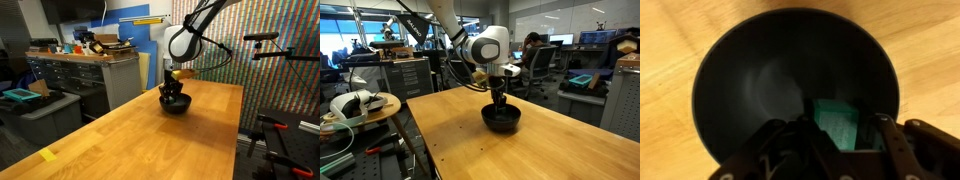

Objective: Pick up the object from the table and put it in the black bowl

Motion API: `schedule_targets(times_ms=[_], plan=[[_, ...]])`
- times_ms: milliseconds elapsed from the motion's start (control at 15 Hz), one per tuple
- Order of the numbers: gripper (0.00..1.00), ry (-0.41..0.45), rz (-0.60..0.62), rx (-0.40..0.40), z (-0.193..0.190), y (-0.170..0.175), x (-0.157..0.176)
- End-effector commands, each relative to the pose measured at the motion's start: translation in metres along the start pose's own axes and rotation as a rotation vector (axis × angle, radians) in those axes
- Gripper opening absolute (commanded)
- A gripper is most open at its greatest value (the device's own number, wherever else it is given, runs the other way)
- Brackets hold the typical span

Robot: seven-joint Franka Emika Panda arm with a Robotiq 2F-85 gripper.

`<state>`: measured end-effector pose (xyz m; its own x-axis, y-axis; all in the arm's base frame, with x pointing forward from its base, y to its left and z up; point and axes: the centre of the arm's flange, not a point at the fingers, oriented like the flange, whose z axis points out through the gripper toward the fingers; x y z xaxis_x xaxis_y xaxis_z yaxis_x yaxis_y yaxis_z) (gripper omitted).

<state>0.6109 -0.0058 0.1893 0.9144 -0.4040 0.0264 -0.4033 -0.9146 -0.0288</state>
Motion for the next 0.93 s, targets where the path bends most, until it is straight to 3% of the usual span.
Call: schedule_targets(times_ms=[0, 200, 333, 467, 667, 867], plan=[[0.19, -0.026, 0.035, -0.011, 0.006, 0.0, 0.021], [0.19, -0.045, 0.055, -0.027, 0.007, 0.003, 0.025], [0.69, -0.049, 0.063, -0.026, 0.004, 0.004, 0.027], [0.75, -0.045, 0.064, -0.021, -0.003, 0.001, 0.027], [0.99, -0.025, 0.064, -0.003, -0.014, -0.005, 0.027], [1.0, -0.004, 0.066, 0.018, -0.026, -0.01, 0.025]])
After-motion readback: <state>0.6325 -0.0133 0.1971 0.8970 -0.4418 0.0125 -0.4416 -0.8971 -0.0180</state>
